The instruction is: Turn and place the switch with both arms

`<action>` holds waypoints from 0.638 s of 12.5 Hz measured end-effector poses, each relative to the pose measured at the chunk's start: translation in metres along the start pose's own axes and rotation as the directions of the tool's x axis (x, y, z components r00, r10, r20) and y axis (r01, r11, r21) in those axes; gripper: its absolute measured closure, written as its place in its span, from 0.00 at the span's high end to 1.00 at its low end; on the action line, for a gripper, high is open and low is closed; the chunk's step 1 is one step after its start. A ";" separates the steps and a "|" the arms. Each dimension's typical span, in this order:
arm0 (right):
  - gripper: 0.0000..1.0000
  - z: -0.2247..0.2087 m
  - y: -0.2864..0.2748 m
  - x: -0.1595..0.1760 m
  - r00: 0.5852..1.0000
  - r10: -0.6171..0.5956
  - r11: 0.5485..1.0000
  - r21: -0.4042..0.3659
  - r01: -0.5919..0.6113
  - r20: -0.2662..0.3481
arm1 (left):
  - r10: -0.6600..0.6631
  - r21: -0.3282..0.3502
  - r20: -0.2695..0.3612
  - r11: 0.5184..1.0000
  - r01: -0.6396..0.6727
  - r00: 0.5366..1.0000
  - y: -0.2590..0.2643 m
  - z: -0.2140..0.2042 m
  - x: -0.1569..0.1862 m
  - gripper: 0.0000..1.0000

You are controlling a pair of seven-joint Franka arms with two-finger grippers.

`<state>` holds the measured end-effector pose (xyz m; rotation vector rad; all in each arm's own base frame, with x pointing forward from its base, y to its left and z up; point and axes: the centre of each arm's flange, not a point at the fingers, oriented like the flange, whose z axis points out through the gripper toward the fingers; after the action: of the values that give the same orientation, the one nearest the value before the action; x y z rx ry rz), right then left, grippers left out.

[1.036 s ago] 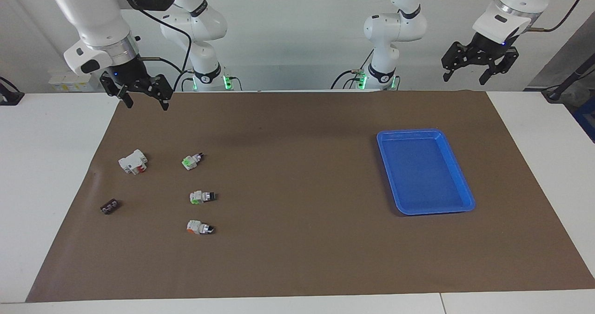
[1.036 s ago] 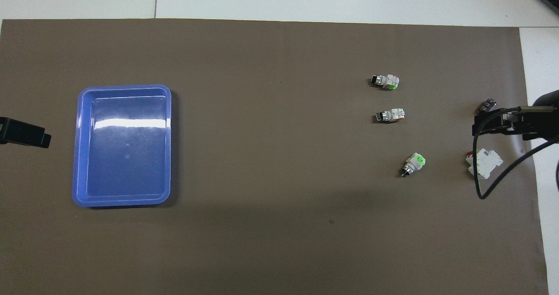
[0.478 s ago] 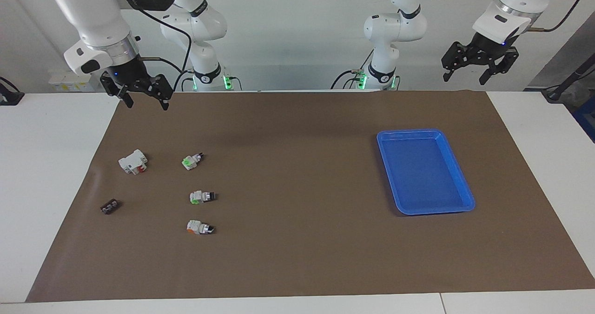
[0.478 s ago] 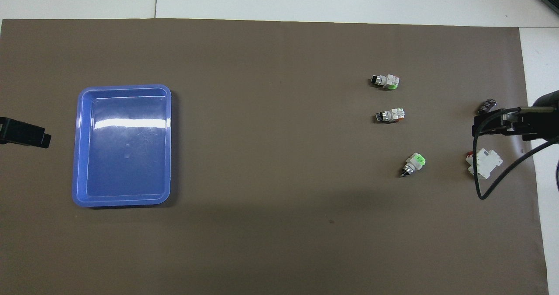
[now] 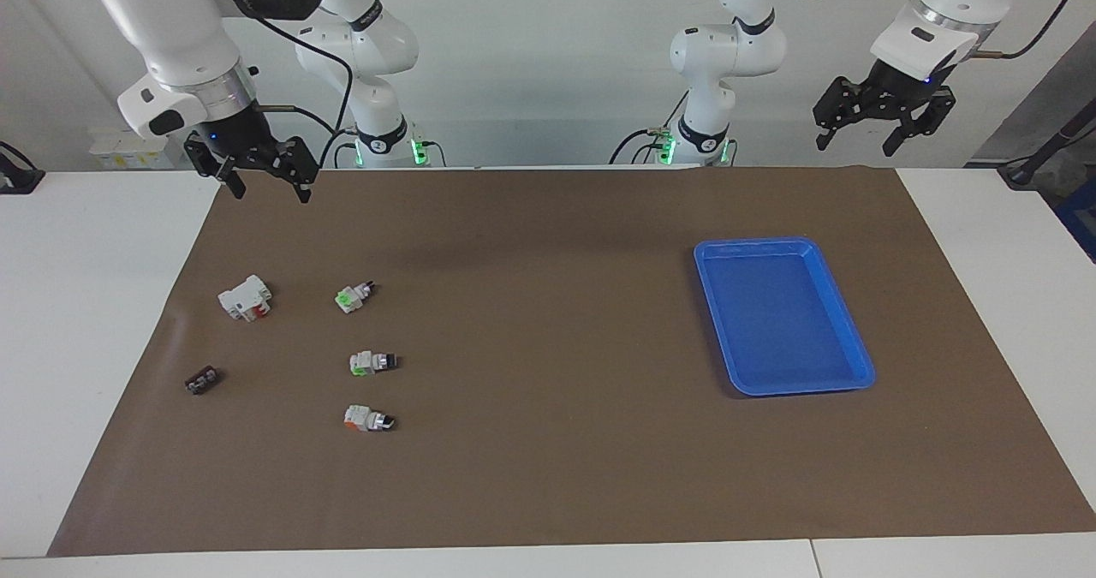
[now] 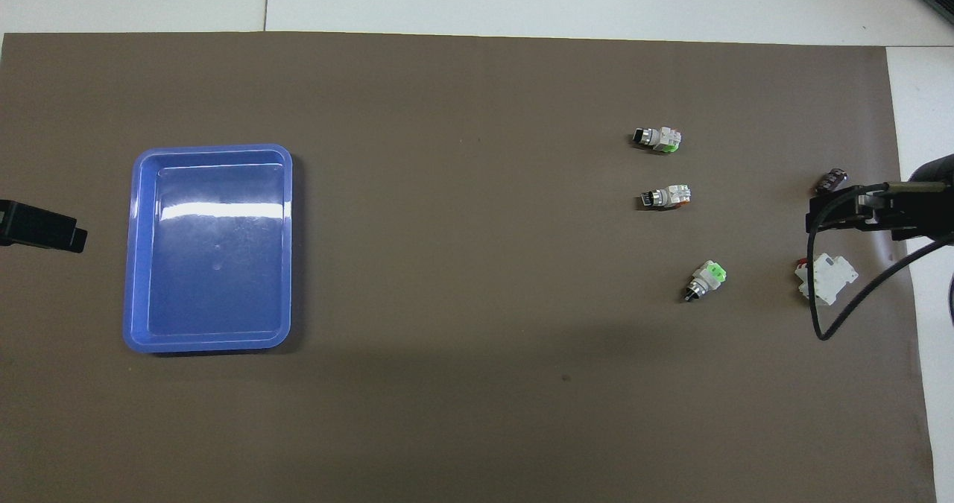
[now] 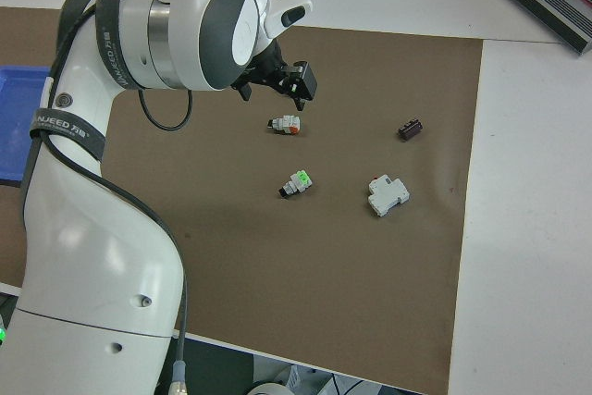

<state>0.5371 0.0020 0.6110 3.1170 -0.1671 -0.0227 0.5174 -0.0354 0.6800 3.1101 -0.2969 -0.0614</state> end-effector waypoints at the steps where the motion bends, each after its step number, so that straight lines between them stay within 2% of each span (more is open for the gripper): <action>1: 1.00 0.000 0.000 0.000 1.000 0.000 1.000 0.000 0.000 0.000 | 0.000 0.000 0.000 1.000 0.000 1.000 0.000 0.000 0.000 1.00; 8: 1.00 0.004 0.000 0.000 1.000 0.000 1.000 -0.001 0.000 0.008 | 0.000 0.000 0.000 1.000 0.000 1.000 0.000 0.000 0.000 1.00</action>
<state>0.5367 0.0020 0.6073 3.1164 -0.1668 -0.0348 0.5174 -0.0354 0.6800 3.1101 -0.2969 -0.0615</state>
